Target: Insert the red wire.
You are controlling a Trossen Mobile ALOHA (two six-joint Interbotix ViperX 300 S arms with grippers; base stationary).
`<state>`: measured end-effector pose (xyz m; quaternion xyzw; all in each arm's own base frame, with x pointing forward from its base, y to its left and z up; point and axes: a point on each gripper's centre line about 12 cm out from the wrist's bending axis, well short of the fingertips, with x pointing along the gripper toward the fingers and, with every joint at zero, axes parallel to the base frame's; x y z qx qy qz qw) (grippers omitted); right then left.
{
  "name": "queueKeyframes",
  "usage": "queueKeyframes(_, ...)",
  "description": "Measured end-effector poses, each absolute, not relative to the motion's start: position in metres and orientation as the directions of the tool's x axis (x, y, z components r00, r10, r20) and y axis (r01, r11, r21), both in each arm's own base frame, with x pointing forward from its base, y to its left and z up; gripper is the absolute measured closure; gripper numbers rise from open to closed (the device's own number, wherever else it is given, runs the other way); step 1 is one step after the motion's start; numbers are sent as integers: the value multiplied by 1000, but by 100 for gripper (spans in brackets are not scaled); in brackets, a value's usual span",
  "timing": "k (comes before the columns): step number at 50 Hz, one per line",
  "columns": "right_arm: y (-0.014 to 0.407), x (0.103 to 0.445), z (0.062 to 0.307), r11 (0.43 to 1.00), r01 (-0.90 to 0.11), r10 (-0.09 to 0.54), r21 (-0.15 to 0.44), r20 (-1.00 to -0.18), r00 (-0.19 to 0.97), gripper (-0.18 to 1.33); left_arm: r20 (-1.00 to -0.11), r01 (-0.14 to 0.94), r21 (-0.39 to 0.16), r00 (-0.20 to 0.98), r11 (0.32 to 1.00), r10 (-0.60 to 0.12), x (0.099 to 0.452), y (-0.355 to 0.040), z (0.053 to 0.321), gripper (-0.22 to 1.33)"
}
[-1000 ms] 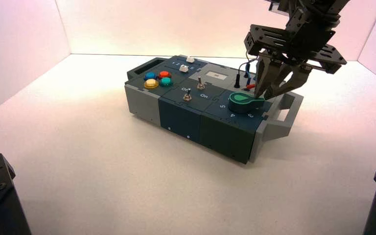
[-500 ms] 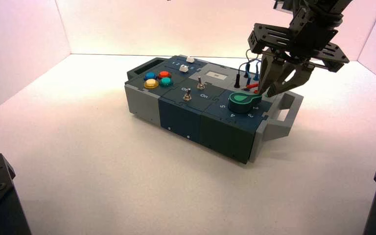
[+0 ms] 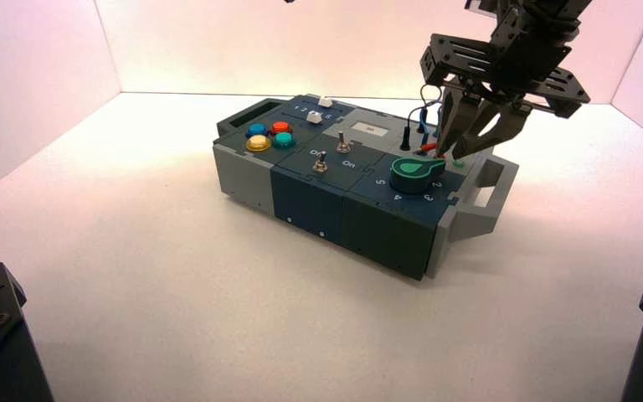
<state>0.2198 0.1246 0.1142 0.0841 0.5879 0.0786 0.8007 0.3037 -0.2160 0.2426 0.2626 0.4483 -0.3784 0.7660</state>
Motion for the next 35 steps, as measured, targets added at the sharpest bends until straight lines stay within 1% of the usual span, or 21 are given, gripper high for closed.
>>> queueKeyframes(23,123,222,105,978,-19,206,209,-940,273,58,-884,815,64,314,576,-345,304,-216,243,128)
queueKeyframes(35,120,225,105,979,-12,199,204,-940,276,58,-886,815,63,312,576,-344,304,-216,242,128)
